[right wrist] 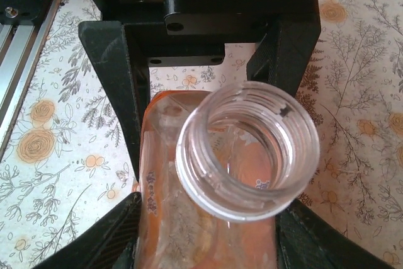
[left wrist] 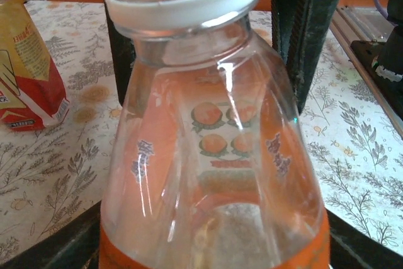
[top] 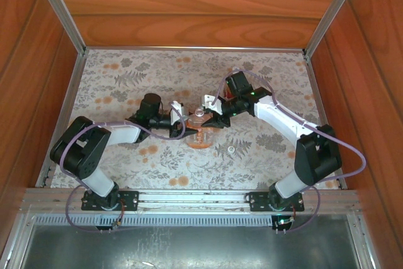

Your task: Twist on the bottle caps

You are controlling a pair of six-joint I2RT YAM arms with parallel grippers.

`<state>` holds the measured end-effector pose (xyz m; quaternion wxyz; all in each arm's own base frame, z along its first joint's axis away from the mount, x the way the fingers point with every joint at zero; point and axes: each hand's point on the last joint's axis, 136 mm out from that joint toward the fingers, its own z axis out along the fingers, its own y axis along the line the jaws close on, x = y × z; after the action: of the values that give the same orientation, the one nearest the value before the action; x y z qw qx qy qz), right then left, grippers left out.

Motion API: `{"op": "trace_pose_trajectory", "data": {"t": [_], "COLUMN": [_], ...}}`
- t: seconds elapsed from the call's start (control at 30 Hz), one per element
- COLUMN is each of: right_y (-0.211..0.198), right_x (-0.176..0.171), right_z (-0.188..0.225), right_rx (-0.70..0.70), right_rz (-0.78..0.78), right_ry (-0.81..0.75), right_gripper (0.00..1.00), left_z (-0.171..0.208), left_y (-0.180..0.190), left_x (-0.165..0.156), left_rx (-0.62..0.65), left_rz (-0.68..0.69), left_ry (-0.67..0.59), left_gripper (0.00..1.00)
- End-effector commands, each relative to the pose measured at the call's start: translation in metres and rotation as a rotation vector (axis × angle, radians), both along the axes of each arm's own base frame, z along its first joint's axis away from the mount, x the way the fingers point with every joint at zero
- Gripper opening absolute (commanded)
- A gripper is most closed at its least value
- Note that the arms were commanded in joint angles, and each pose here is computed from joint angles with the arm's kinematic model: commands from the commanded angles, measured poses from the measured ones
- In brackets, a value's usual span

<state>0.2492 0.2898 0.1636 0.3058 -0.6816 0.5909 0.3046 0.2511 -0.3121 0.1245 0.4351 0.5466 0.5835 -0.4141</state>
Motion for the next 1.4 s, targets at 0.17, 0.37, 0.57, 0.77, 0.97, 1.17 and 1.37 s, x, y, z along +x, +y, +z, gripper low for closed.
{"op": "trace_pose_trajectory", "data": {"t": [0.17,0.37,0.57,0.77,0.97,1.17,1.37], "right_y": [0.005,0.002,-0.015,-0.049,-0.092,-0.111,-0.131], "right_x": [-0.005,0.006,0.015,0.023,0.015,0.0,-0.011], "right_z": [0.007,0.033,0.049,0.04,0.0,-0.004,-0.016], "right_rx": [0.034,0.149,0.252,0.265,0.203,0.268,0.26], "right_rz": [0.007,-0.143,-0.364,-0.709,-1.015,-1.095,-1.21], "right_ry": [0.002,-0.048,0.007,0.141,0.323,0.331,0.369], "right_gripper": [0.68,0.83,0.86,1.0,1.0,1.0,1.0], "left_z": [0.004,-0.005,-0.012,-0.019,-0.019,-0.028,-0.034], "left_y": [-0.004,0.005,0.016,0.018,0.006,-0.015,-0.024], "left_x": [-0.006,0.005,0.013,0.009,0.005,-0.005,-0.012], "left_rx": [-0.013,0.052,0.147,0.169,0.127,0.137,0.149], "left_rz": [-0.044,0.055,0.163,0.198,0.23,0.193,0.162], "left_ry": [-0.007,-0.099,-0.26,-0.226,-0.1,-0.075,-0.078], "left_gripper": [0.53,0.53,0.53,0.53,0.53,0.54,0.54]}}
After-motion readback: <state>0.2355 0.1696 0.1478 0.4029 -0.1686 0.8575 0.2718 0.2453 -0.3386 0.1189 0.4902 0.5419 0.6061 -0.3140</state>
